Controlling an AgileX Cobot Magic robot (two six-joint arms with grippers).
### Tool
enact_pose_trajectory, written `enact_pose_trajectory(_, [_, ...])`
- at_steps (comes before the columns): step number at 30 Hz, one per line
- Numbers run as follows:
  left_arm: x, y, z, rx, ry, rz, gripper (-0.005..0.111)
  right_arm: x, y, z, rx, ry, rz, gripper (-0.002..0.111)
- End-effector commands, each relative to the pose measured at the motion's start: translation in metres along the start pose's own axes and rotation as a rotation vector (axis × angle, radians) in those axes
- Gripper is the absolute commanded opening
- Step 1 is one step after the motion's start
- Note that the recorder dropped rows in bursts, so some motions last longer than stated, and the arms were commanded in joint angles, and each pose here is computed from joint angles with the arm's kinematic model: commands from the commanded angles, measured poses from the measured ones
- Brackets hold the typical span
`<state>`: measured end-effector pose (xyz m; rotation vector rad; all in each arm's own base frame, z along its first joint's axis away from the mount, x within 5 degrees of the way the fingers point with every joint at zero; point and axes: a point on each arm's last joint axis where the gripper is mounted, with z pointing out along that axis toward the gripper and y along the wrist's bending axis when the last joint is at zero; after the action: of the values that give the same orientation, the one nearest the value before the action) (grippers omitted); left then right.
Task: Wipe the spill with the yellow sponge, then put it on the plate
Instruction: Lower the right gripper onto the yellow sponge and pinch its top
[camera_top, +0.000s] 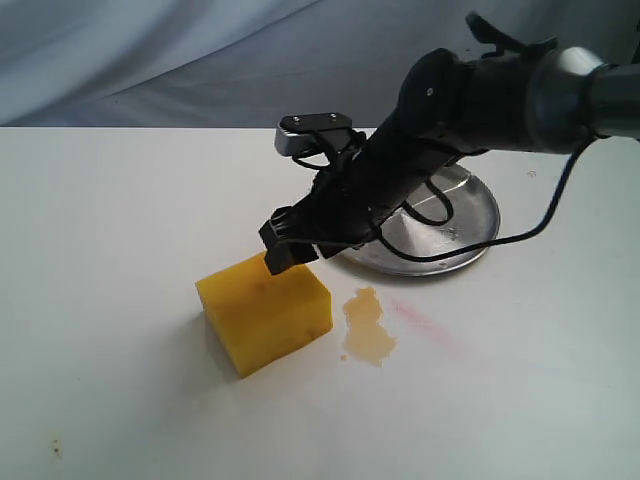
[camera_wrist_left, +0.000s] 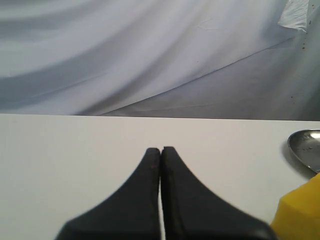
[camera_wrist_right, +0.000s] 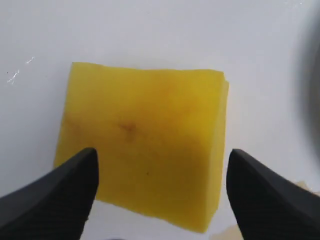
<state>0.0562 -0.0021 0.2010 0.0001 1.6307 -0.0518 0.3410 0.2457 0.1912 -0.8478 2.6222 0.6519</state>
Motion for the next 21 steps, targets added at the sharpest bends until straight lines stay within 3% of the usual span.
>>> enact_pose_trajectory(1, [0.001,0.000,0.000,0.001,-0.001,-0.002,0.001,-0.008,0.006,0.022,-0.033,0.033,-0.031,0.066])
enact_pose_trajectory(9, [0.001,0.000,0.000,0.001,-0.001,0.000,0.001,-0.001,0.000,0.043,-0.004,0.083,-0.052,0.066])
enact_pose_trajectory(21, [0.001,0.000,0.000,0.001,-0.001,-0.002,0.001,-0.008,0.003,0.028,0.030,0.042,-0.058,0.065])
